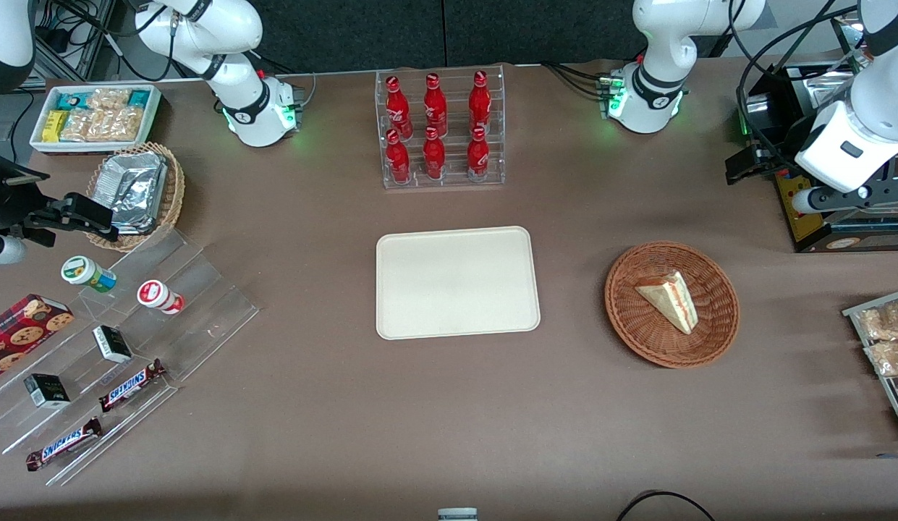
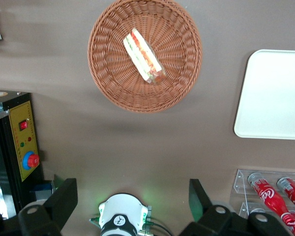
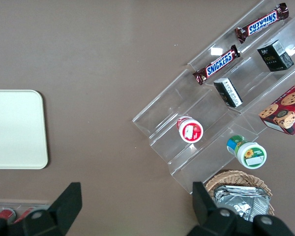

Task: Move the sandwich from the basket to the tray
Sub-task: 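Move the left gripper over the sandwich in the wicker basket, then lower the left gripper and close it on the wrapped sandwich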

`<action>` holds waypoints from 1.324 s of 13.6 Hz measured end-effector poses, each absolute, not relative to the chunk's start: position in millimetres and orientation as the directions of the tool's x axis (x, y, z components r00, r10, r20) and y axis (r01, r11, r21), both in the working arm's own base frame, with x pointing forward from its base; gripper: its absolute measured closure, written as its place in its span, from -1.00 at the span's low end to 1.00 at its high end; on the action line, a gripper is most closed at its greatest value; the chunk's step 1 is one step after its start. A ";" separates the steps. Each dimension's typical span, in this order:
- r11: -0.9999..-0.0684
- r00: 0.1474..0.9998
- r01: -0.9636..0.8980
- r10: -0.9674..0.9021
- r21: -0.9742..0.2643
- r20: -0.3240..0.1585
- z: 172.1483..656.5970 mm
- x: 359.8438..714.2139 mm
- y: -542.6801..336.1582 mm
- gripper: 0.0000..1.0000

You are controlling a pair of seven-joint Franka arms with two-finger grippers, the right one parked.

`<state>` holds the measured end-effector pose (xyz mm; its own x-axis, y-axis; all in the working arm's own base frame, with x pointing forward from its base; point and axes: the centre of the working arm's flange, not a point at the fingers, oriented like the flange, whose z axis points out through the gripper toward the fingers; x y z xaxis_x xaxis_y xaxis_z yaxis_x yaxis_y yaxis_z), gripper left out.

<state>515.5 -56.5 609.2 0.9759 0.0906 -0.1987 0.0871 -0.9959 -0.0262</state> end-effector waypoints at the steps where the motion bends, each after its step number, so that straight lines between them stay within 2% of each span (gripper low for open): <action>1: -0.996 0.977 0.084 0.089 -0.034 -0.193 609.5 516.2 -55.6 -1.00; 5: -0.996 0.980 0.075 0.083 -0.054 -0.183 603.8 520.4 -53.0 -1.00; 10: -0.996 0.985 0.078 0.085 -0.051 -0.152 522.9 538.3 -54.1 -1.00; 13: -0.989 0.985 0.136 0.141 -0.050 -0.095 463.4 542.2 -54.4 -1.00; 18: -0.923 0.923 0.384 0.384 -0.014 0.017 379.3 533.6 -55.4 -1.00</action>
